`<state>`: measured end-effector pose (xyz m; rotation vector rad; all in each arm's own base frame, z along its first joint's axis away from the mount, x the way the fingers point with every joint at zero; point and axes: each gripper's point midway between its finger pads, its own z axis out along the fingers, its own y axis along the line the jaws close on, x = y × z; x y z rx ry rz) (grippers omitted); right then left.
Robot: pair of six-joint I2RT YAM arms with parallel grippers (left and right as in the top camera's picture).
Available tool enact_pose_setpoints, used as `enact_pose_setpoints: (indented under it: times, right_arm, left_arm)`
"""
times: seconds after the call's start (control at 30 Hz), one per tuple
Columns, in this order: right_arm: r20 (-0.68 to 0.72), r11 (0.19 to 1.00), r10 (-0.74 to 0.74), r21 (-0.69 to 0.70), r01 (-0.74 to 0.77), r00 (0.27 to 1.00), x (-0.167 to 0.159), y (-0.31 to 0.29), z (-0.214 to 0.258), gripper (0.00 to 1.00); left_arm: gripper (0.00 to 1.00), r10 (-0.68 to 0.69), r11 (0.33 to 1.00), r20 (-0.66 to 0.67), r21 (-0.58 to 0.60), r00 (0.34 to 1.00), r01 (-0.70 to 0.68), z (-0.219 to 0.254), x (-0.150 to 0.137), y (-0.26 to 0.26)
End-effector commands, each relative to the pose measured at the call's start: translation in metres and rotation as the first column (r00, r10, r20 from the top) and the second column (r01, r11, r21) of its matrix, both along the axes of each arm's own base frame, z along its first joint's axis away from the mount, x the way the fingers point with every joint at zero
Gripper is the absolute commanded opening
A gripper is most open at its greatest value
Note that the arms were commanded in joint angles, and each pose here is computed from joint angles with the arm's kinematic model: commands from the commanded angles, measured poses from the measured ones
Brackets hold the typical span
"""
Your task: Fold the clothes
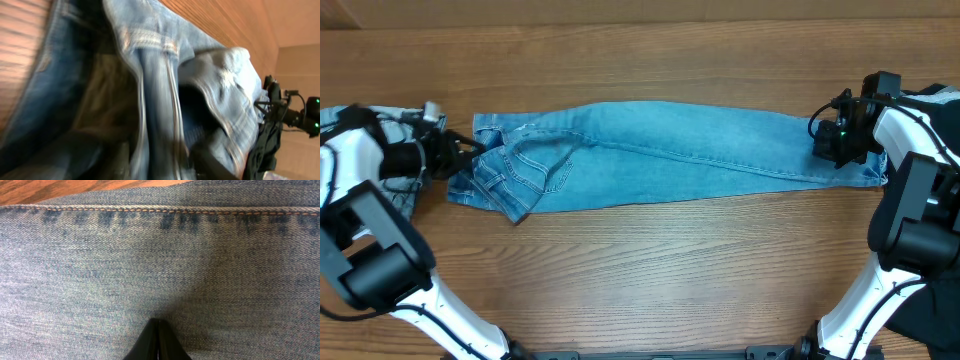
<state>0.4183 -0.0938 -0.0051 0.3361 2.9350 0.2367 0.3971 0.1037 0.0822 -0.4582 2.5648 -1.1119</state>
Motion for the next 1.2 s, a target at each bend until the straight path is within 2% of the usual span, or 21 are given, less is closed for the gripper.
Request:
enact_pose_setpoints:
  times: [0.0, 0.13, 0.2, 0.27, 0.33, 0.4, 0.47, 0.5, 0.57, 0.6, 0.77, 0.83, 0.9, 1.07, 1.13, 1.17]
  right_arm:
    - [-0.258, 0.999, -0.026, -0.036, 0.017, 0.966, -0.061, -0.006, -0.073, 0.04]
    - [-0.272, 0.999, -0.024, -0.032, 0.016, 0.962, -0.064, -0.005, -0.072, 0.04]
    - [-0.278, 0.999, -0.024, -0.03, 0.016, 0.96, -0.066, -0.005, -0.072, 0.04]
    - [-0.285, 0.999, -0.023, -0.028, 0.016, 0.958, -0.068, -0.004, -0.072, 0.04]
    - [-0.29, 1.0, -0.023, -0.027, 0.016, 0.957, -0.069, -0.004, -0.072, 0.04]
    - [-0.292, 1.0, -0.023, -0.026, 0.016, 0.956, -0.07, -0.004, -0.072, 0.04]
    - [-0.292, 1.0, -0.023, -0.026, 0.016, 0.956, -0.07, -0.004, -0.072, 0.04]
    - [-0.292, 1.0, -0.023, -0.026, 0.016, 0.956, -0.07, -0.004, -0.072, 0.04]
    - [-0.292, 1.0, -0.023, -0.026, 0.016, 0.956, -0.07, -0.004, -0.072, 0.04]
    - [-0.292, 1.0, -0.023, -0.026, 0.016, 0.956, -0.07, -0.004, -0.072, 0.04]
    - [-0.302, 1.0, -0.022, -0.023, 0.015, 0.953, -0.072, -0.003, -0.071, 0.04]
    - [-0.306, 1.0, -0.021, -0.022, 0.015, 0.952, -0.073, -0.003, -0.071, 0.04]
    - [-0.31, 1.0, -0.021, -0.021, 0.015, 0.951, -0.074, -0.002, -0.071, 0.04]
    - [-0.312, 1.0, -0.021, -0.02, 0.015, 0.95, -0.075, -0.002, -0.071, 0.04]
    - [-0.313, 1.0, -0.02, -0.02, 0.015, 0.95, -0.075, -0.002, -0.071, 0.04]
    - [-0.312, 1.0, -0.02, -0.02, 0.015, 0.95, -0.075, -0.002, -0.071, 0.04]
  left_arm:
    - [0.7, -0.062, 0.998, 0.163, -0.02, 0.985, 0.066, 0.018, 0.003, 0.005]
    - [0.82, -0.137, 0.991, 0.235, 0.04, 0.962, 0.131, 0.013, 0.004, 0.006]
    - [0.82, -0.134, 0.991, 0.22, 0.025, 0.966, 0.132, -0.004, 0.006, 0.008]
    - [0.79, -0.12, 0.99, 0.235, -0.047, 0.964, 0.135, -0.023, 0.011, 0.004]
    - [0.74, -0.106, 0.982, 0.241, -0.129, 0.965, 0.14, -0.036, 0.011, -0.005]
    - [0.64, -0.103, 0.98, 0.25, -0.141, 0.963, 0.141, -0.033, 0.013, -0.007]
    - [0.43, -0.059, 0.968, 0.299, -0.215, 0.952, 0.127, -0.009, 0.021, -0.007]
    - [0.43, -0.059, 0.967, 0.288, -0.221, 0.956, 0.127, -0.002, 0.022, -0.006]
    - [0.53, -0.105, 0.969, 0.248, -0.191, 0.963, 0.155, -0.005, 0.015, -0.011]
    - [0.54, -0.107, 0.967, 0.241, -0.2, 0.965, 0.157, -0.005, 0.014, -0.014]
    - [0.55, -0.134, 0.951, 0.222, -0.246, 0.966, 0.189, 0.005, 0.003, -0.027]
    - [0.51, -0.144, 0.943, 0.185, -0.272, 0.972, 0.192, 0.007, -0.004, -0.033]
    - [0.59, -0.176, 0.951, 0.112, -0.237, 0.978, 0.198, -0.004, -0.012, -0.031]
    - [0.68, -0.225, 0.946, 0.093, -0.217, 0.97, 0.24, -0.011, -0.012, -0.044]
    - [0.66, -0.256, 0.943, 0.077, -0.201, 0.964, 0.266, -0.014, -0.014, -0.05]
    - [0.51, -0.255, 0.942, 0.078, -0.207, 0.964, 0.266, -0.013, -0.013, -0.052]
